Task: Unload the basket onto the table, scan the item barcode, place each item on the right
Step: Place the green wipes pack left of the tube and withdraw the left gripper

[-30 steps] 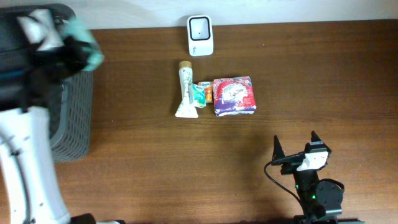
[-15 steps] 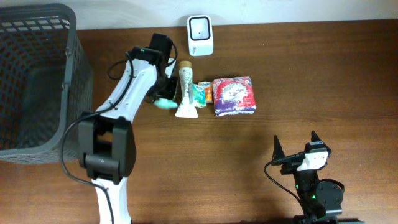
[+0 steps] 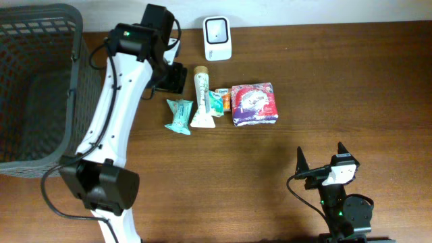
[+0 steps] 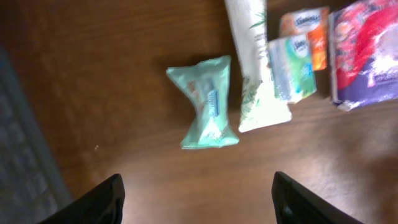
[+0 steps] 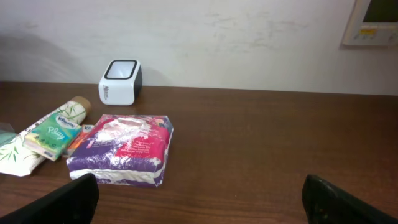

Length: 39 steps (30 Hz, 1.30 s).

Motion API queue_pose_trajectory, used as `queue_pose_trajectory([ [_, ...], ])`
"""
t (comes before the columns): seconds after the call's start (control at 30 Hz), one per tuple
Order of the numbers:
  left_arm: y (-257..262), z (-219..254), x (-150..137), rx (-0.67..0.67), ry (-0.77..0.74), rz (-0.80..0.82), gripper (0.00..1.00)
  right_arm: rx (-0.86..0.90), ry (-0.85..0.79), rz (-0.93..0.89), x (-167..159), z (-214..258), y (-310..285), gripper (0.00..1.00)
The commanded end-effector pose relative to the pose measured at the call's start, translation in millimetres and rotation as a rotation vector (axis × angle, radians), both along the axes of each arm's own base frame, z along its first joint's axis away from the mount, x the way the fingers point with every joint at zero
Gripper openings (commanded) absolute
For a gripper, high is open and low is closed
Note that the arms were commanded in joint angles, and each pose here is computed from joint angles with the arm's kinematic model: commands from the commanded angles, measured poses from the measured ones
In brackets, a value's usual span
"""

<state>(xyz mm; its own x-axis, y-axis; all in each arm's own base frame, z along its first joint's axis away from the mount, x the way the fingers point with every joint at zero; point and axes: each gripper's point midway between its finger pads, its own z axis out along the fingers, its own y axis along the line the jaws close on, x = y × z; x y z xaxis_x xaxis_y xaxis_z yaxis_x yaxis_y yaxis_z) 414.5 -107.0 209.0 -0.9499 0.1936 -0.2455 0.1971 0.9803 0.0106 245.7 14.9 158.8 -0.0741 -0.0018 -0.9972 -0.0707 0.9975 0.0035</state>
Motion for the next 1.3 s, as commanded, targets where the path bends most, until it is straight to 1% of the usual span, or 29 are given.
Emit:
queue_pose_trajectory([
  [0.0, 37, 30, -16, 0.025, -0.022, 0.076, 0.76, 0.007, 0.005, -0.006, 0, -3, -1, 0.99],
  [0.03, 50, 33, -26, 0.030, 0.003, 0.105, 0.76, 0.007, 0.005, -0.006, 0, -3, -1, 0.99],
  [0.1, 71, 38, -38, 0.035, 0.031, 0.155, 0.70, 0.007, 0.005, -0.007, 0, -3, -1, 0.99],
  [0.17, 90, 42, -42, 0.035, 0.033, 0.204, 0.38, 0.007, 0.005, -0.007, 0, -3, -1, 0.99],
  [0.2, 96, 42, -41, 0.040, 0.032, 0.220, 0.29, 0.007, 0.005, -0.007, 0, -3, -1, 0.99],
  [0.23, 106, 42, -42, 0.057, 0.033, 0.243, 0.22, 0.007, 0.005, -0.007, 0, -3, -1, 0.99],
  [0.27, 113, 42, -43, 0.072, 0.035, 0.258, 0.22, 0.007, 0.005, -0.007, 0, -3, -1, 0.99],
  [0.3, 122, 42, -44, 0.093, 0.039, 0.275, 0.18, 0.007, 0.005, -0.007, 0, -3, -1, 0.99],
  [0.33, 139, 43, -46, 0.128, 0.035, 0.340, 0.15, 0.007, 0.005, -0.007, 0, -3, -1, 0.99],
  [0.47, 170, 44, -46, 0.145, 0.023, 0.427, 0.12, 0.007, 0.005, -0.006, 0, -3, -1, 0.99],
  [0.6, 196, 45, -47, 0.142, 0.011, 0.498, 0.15, 0.007, 0.005, -0.007, 0, -3, -1, 0.99],
  [0.73, 200, 47, -39, 0.139, -0.026, 0.507, 0.17, 0.007, 0.005, -0.006, 0, -3, -1, 0.99],
  [0.77, 201, 48, -37, 0.139, -0.037, 0.507, 0.18, 0.007, 0.005, -0.007, 0, -3, -1, 0.99],
  [0.83, 204, 49, -36, 0.159, -0.047, 0.514, 0.19, 0.007, 0.005, -0.006, 0, -3, -1, 0.99],
  [0.9, 216, 52, -35, 0.204, -0.069, 0.561, 0.20, 0.007, 0.005, -0.007, 0, -3, -1, 0.99],
  [0.97, 229, 55, -29, 0.201, -0.108, 0.595, 0.21, 0.007, 0.005, -0.007, 0, -3, -1, 0.99],
  [1.03, 236, 58, -21, 0.172, -0.150, 0.615, 0.24, 0.007, 0.005, -0.006, 0, -3, -1, 0.99],
  [1.1, 232, 58, -16, 0.139, -0.163, 0.607, 0.24, 0.007, 0.005, -0.007, 0, -3, -1, 0.99],
  [1.17, 230, 60, -14, 0.130, -0.173, 0.604, 0.21, 0.007, 0.005, -0.007, 0, -3, -1, 0.99],
  [1.27, 200, 82, -12, -0.003, -0.232, 0.543, 0.23, 0.007, 0.005, -0.006, 0, -3, -1, 0.99],
])
